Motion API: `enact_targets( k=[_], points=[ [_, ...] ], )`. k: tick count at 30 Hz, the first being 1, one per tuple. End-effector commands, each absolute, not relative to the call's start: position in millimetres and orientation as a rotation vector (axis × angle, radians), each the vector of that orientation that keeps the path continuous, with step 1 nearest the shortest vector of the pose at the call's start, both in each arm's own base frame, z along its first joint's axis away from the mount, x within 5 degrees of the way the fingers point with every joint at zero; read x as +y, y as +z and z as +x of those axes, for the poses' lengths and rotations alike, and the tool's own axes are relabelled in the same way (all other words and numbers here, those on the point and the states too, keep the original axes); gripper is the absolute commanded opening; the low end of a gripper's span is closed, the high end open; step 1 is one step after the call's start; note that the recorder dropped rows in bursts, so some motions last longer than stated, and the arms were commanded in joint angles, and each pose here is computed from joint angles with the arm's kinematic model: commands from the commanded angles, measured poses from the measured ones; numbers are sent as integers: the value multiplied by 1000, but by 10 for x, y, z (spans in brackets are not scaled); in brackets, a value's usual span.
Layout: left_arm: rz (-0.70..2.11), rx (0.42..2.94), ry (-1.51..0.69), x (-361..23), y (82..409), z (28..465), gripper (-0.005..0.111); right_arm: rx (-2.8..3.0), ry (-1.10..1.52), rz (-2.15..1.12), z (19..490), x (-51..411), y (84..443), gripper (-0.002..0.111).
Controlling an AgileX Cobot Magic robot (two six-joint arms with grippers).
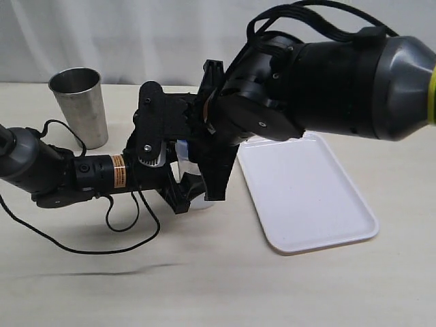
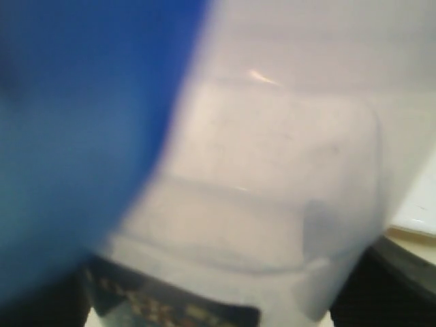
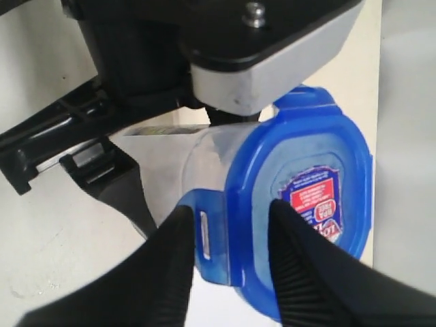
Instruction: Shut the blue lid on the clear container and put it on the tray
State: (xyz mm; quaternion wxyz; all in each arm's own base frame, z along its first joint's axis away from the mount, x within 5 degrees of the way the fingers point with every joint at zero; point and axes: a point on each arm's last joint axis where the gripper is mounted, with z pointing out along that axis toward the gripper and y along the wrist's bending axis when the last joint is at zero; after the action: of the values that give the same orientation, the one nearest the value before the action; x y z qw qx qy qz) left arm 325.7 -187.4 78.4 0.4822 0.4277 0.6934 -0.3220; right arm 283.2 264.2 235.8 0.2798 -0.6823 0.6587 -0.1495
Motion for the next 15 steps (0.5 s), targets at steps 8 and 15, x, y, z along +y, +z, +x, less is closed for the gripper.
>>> enact_targets(
  k=[8,15],
  points=[
    [1108,1569,-842,-1943,885,3203,0,1840,-470,-1913,2836,2518,1838,27],
    [1111,1568,-843,-1944,884,3202,0,1841,-547,-1909,2814,2427,1724,27]
  ],
)
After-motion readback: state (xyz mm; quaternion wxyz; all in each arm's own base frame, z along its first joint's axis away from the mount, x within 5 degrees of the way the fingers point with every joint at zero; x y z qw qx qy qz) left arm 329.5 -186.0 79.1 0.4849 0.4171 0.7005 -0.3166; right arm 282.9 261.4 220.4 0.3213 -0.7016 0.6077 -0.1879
